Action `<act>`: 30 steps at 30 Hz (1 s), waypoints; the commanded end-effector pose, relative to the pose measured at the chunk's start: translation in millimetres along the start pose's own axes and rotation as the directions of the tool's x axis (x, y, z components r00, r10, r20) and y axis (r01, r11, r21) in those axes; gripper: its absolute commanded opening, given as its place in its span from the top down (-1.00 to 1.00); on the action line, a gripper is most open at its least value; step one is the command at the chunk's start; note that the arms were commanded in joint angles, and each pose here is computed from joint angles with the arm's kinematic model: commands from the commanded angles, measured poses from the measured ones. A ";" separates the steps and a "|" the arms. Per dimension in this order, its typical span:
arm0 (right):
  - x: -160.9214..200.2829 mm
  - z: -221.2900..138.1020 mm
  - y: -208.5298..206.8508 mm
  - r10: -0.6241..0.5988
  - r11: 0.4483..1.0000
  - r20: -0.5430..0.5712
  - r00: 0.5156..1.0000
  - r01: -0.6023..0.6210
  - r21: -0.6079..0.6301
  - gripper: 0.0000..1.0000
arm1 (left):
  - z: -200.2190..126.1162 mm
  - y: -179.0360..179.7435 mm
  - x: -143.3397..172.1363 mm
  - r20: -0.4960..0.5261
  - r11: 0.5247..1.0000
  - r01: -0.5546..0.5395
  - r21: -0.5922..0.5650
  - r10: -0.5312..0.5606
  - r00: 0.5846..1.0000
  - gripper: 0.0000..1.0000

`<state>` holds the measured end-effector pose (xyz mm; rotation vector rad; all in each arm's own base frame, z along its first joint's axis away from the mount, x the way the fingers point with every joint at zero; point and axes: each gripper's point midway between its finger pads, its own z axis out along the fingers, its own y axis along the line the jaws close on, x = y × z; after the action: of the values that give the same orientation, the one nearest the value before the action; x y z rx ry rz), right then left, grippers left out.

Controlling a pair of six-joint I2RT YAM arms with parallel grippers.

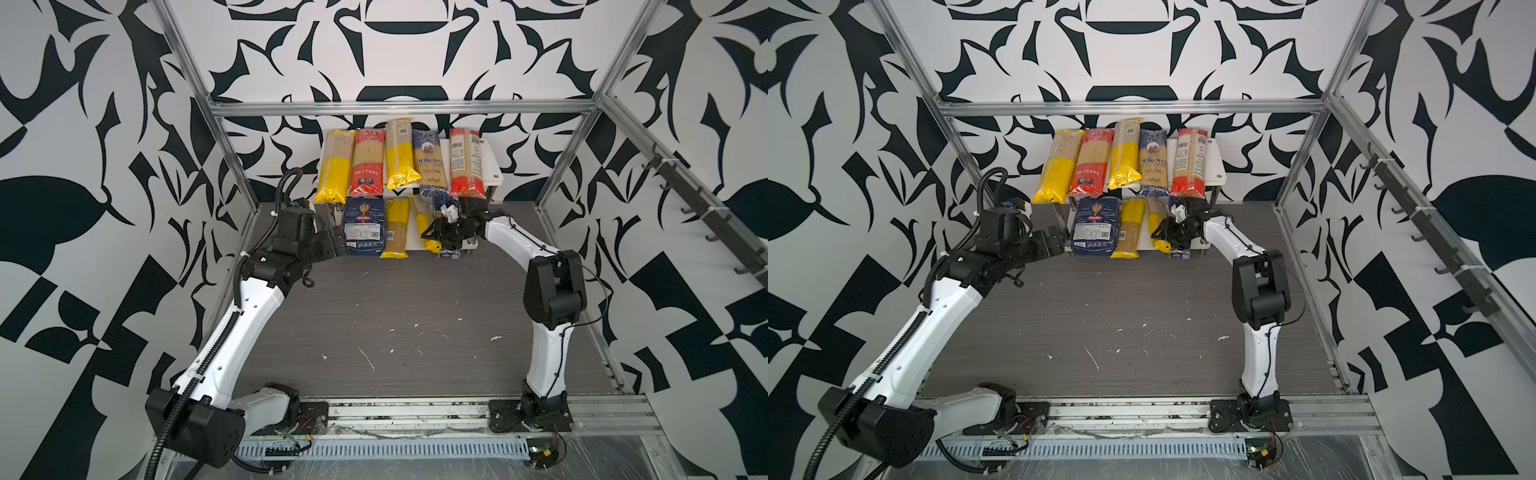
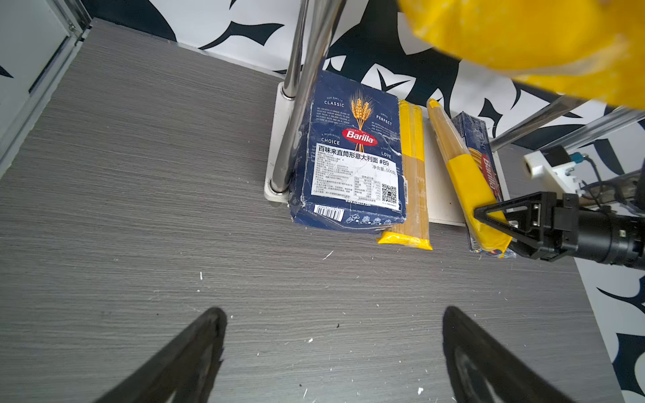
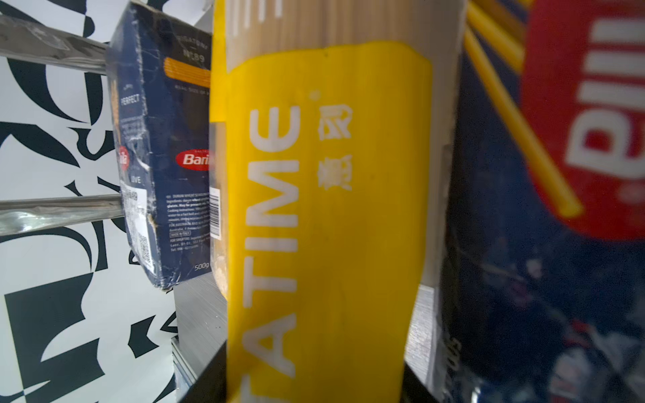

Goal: Arrange pasta packages on shelves
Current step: Place the pasta bag on the shelf.

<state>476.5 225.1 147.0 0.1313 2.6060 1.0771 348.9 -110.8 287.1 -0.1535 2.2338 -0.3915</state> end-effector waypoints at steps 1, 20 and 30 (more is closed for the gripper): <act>-33.5 -35.6 59.1 -0.150 0.980 0.140 0.979 0.166 -0.111 -0.13 | -4.5 2.5 3.9 -0.005 1.000 -0.006 0.011 0.006 1.000 -0.99; -8.9 -36.9 66.0 -0.148 0.983 0.068 0.987 0.155 -0.102 -0.23 | -27.1 24.5 14.6 0.028 0.999 0.024 -0.030 -0.024 0.999 -0.98; 71.7 -40.2 66.5 -0.169 0.983 -0.015 0.986 0.167 -0.083 -0.23 | -43.0 51.0 32.7 0.044 0.995 0.058 -0.078 -0.054 0.998 -0.98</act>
<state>407.3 253.8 180.1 -0.0460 2.6039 1.1239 304.9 -69.2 279.1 -0.2423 2.1899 -0.3549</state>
